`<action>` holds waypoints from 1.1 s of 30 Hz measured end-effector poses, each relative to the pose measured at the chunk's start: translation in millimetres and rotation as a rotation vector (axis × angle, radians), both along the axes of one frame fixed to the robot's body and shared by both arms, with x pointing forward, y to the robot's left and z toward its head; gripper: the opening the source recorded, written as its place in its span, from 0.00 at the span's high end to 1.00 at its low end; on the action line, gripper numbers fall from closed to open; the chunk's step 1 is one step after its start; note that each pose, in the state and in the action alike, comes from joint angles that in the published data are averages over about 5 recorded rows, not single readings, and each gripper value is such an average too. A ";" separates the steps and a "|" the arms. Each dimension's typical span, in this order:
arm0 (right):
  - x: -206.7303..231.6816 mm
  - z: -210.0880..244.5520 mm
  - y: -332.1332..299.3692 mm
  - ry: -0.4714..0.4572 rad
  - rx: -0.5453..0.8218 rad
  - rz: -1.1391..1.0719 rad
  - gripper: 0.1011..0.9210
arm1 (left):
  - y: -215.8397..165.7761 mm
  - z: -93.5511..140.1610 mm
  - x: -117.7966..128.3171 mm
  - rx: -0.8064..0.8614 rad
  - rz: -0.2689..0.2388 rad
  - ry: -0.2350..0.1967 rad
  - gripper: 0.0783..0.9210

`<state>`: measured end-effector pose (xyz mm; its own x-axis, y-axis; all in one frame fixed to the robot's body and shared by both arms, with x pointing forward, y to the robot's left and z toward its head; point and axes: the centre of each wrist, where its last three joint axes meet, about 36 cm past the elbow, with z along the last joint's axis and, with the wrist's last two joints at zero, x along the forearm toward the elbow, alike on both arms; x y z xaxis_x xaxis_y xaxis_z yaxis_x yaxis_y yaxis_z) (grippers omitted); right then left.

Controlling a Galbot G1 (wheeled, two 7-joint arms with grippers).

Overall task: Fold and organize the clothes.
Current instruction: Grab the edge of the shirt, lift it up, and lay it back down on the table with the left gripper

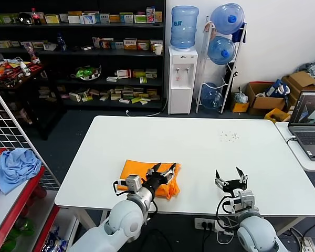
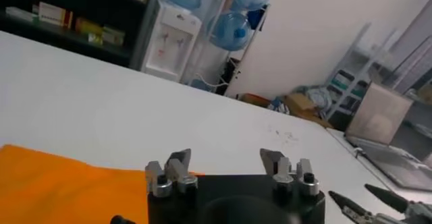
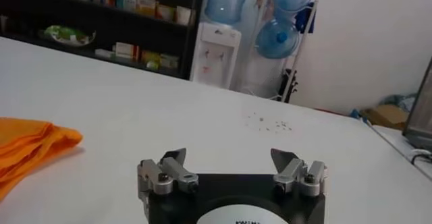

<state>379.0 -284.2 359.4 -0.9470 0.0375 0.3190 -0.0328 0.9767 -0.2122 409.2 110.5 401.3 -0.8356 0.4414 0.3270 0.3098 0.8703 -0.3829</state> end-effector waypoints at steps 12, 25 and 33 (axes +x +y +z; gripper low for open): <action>3.8 -9.2 -3.7 0.001 0.010 0.025 0.12 | 108.7 -22.2 21.0 0.211 -0.024 0.039 0.12; 4.8 -4.7 -13.0 -0.002 0.005 0.021 0.12 | 174.3 -36.8 59.8 0.224 -0.048 0.181 0.12; 6.5 -1.7 -14.1 -0.007 0.004 0.021 0.12 | 178.5 -42.3 70.8 0.190 -0.064 0.226 0.22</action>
<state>385.5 -298.3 357.7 -0.9498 0.0164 0.3124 -0.0516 0.9767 -0.2083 480.0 289.0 359.1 -0.7043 0.4040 0.5838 0.2921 0.9144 -0.2804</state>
